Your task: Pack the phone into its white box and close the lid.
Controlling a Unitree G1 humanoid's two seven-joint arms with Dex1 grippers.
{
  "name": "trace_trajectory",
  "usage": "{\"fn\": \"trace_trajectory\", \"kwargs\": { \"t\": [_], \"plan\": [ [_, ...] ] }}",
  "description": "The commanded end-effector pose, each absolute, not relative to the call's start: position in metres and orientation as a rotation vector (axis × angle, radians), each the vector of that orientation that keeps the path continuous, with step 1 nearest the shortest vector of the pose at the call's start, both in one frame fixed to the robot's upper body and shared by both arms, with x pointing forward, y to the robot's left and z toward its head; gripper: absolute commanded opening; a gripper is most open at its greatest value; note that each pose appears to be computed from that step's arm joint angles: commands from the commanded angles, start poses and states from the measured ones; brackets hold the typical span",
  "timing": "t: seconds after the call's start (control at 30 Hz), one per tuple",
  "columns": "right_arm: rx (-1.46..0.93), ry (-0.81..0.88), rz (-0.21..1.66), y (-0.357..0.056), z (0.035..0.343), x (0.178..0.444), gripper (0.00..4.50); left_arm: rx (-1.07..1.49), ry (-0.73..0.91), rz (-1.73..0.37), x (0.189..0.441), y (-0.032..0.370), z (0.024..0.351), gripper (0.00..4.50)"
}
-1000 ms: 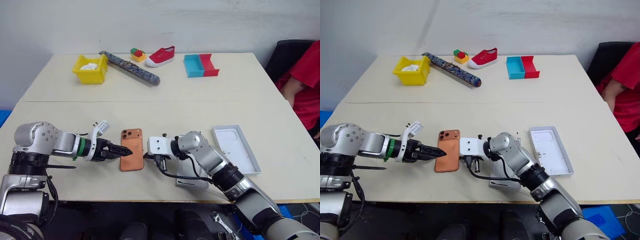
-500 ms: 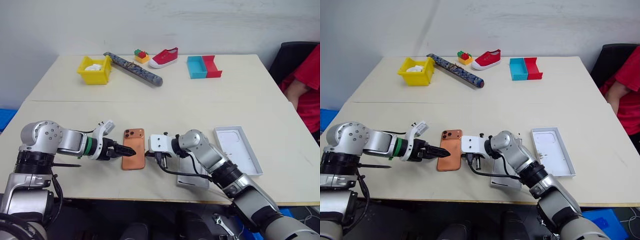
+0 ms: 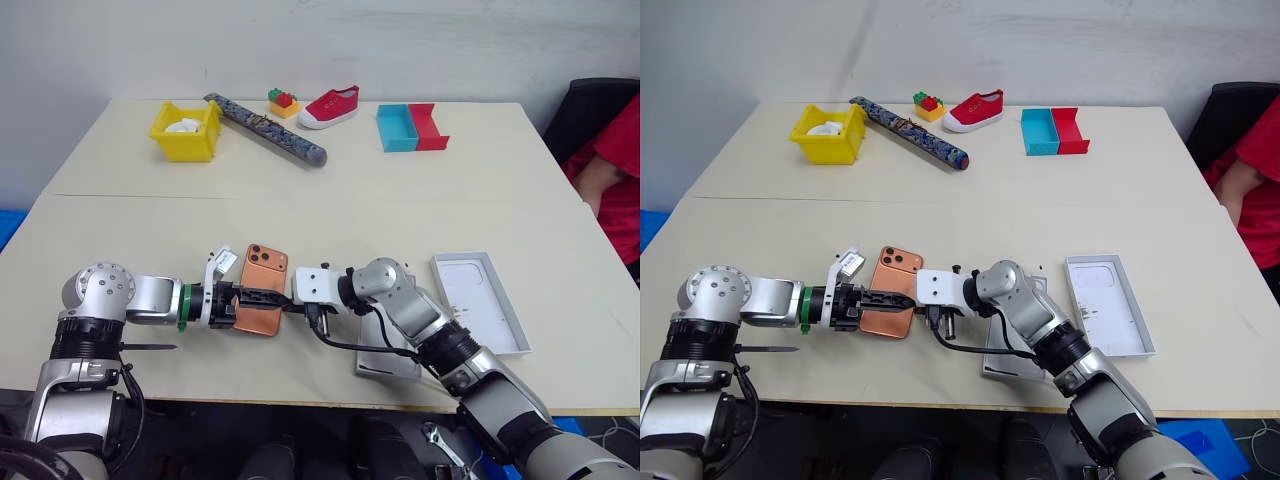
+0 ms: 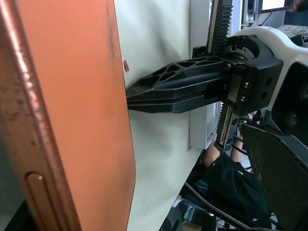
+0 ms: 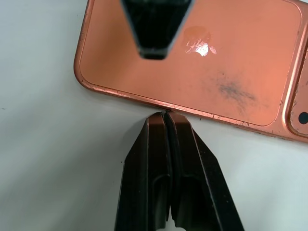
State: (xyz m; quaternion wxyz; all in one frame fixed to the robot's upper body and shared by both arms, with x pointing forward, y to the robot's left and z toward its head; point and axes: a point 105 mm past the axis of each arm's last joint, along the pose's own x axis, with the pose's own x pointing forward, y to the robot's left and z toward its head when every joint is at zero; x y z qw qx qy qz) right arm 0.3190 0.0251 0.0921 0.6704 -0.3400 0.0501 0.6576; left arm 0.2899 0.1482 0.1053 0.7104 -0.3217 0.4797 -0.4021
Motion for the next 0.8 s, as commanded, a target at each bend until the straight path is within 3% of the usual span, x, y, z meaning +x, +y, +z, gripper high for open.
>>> {"fn": "trace_trajectory", "kwargs": {
  "t": [0.03,0.3,0.43,0.6,0.7,0.8],
  "plan": [
    [-0.778,0.102,1.490,0.027,0.093,0.317,0.00,-0.719,1.105,-0.849,0.286,0.157,0.096,3.96],
    [-0.751,0.025,1.472,0.020,0.110,0.315,0.00,-0.727,1.068,-0.893,0.283,0.167,0.112,1.46],
    [-0.695,-0.071,1.462,0.010,0.140,0.305,0.00,-0.743,1.029,-0.948,0.281,0.168,0.125,0.17],
    [-0.562,-0.128,1.363,-0.024,0.181,0.291,0.00,-0.736,0.941,-1.096,0.274,0.157,0.148,0.11],
    [-0.491,-0.097,1.309,-0.053,0.196,0.278,0.58,-0.712,0.931,-1.195,0.265,0.143,0.154,0.11],
    [-0.450,-0.034,1.243,-0.095,0.202,0.248,1.49,-0.672,0.939,-1.318,0.255,0.114,0.153,0.11]
  ]
}}
